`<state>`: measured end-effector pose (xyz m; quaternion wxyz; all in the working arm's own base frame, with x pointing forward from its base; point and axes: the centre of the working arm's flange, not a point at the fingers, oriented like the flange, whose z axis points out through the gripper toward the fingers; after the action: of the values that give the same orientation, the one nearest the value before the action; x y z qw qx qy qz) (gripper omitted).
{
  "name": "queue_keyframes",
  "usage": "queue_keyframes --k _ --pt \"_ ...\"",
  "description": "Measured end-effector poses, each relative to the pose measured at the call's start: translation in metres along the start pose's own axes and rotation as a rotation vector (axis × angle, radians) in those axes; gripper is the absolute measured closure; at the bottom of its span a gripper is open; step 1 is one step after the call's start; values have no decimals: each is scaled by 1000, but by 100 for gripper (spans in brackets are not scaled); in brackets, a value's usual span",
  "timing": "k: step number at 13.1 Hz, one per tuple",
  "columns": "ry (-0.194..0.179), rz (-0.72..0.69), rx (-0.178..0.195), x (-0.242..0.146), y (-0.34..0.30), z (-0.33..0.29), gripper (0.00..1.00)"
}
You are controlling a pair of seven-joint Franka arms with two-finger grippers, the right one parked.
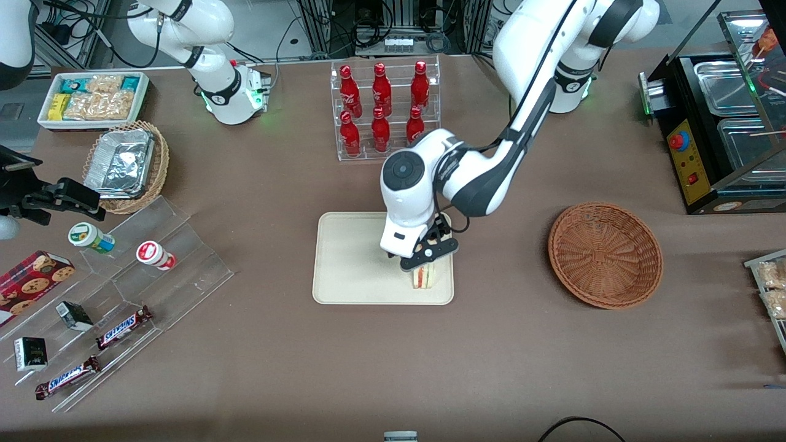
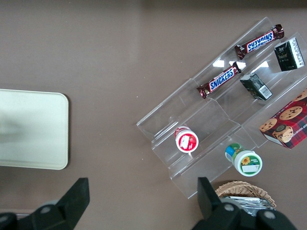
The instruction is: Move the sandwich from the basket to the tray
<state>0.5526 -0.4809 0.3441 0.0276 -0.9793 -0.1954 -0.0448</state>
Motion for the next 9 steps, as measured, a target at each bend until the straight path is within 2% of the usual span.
queue_keyframes --k 3,5,9 --pt "8 -75 -3 36 -33 -60 0" --pt "2 -144 -23 74 -71 -108 0" --pt "-76 -149 -33 137 -184 -191 0"
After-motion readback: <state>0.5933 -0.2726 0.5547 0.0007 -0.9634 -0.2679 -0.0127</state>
